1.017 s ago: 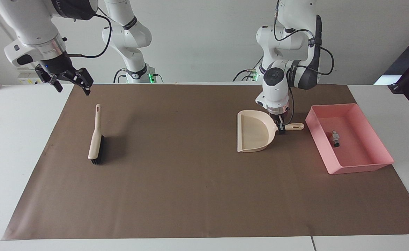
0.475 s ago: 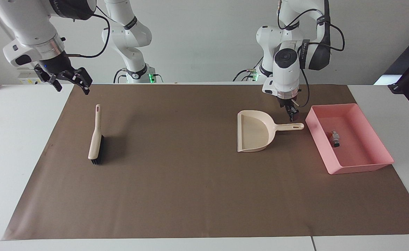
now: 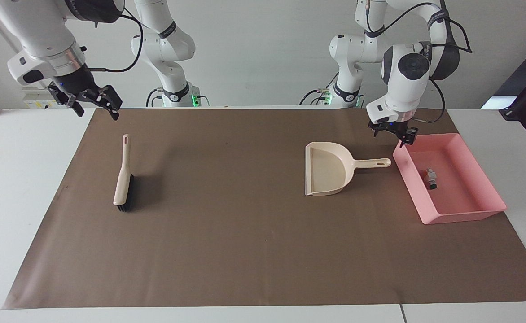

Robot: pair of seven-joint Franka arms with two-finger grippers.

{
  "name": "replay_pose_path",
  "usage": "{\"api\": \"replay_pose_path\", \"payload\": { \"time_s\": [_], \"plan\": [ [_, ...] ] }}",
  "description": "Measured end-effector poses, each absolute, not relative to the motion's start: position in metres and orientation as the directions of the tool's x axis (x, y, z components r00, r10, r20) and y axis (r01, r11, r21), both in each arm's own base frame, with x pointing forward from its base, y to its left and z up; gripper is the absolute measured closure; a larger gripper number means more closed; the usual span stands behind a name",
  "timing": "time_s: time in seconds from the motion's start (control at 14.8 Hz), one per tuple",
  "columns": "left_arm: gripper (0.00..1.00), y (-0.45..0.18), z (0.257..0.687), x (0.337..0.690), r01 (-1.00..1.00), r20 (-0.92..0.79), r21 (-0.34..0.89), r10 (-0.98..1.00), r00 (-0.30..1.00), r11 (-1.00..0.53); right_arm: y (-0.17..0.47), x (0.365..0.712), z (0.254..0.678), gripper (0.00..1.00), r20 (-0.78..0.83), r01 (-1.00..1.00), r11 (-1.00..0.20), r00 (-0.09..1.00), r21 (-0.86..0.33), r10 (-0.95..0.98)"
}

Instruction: Clean e-waste and dump in bin

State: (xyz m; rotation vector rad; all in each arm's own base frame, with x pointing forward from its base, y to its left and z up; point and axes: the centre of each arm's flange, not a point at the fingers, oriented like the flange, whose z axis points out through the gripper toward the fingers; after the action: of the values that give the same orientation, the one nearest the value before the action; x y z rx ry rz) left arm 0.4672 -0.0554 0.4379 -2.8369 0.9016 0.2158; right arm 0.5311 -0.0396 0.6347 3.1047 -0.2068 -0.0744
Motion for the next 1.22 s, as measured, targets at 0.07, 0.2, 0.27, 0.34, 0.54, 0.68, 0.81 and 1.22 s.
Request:
{"api": "replay_pose_path", "payload": {
  "time_s": [0.07, 0.2, 0.27, 0.34, 0.54, 0.68, 0.81, 1.22],
  "plan": [
    [0.02, -0.044, 0.441, 0.470, -0.497, -0.159, -0.090, -0.480, 0.863, -0.863, -0.039, 0.531, 0.635, 0.00, -0.046, -0.131, -0.991, 0.990, 0.032, -0.133],
    [0.02, -0.014, 0.458, 0.479, -0.322, -0.094, -0.048, -0.317, 0.944, -0.946, -0.038, 0.531, 0.635, 0.00, -0.045, -0.128, -0.991, 0.990, 0.036, -0.130],
    [0.02, 0.001, 0.472, 0.485, -0.254, -0.058, -0.029, -0.252, 0.966, -0.967, -0.037, 0.532, 0.635, 0.00, -0.049, -0.125, -0.991, 0.991, 0.042, -0.127],
    [0.02, 0.013, 0.489, 0.491, -0.206, -0.026, -0.015, -0.206, 0.978, -0.978, -0.035, 0.533, 0.636, 0.00, -0.059, -0.122, -0.991, 0.990, 0.046, -0.125],
    [0.02, 0.026, 0.551, 0.505, -0.140, -0.014, 0.000, -0.140, 0.990, -0.990, -0.034, 0.543, 0.640, 0.00, -0.071, -0.134, -0.990, 0.988, 0.050, -0.138],
    [0.02, 0.028, 0.590, 0.516, -0.103, -0.016, 0.002, -0.103, 0.995, -0.995, -0.034, 0.545, 0.637, 0.00, -0.080, -0.151, -0.987, 0.985, 0.053, -0.155],
    [0.02, 0.024, 0.621, 0.526, -0.061, -0.001, 0.018, -0.061, 0.998, -0.998, -0.034, 0.545, 0.636, 0.00, -0.081, -0.153, -0.987, 0.984, 0.053, -0.157],
    [0.02, 0.017, 0.639, 0.530, -0.049, -0.050, 0.028, -0.050, 0.997, -0.998, -0.036, 0.545, 0.636, 0.00, -0.082, -0.155, -0.986, 0.984, 0.053, -0.159]
  ]
}}
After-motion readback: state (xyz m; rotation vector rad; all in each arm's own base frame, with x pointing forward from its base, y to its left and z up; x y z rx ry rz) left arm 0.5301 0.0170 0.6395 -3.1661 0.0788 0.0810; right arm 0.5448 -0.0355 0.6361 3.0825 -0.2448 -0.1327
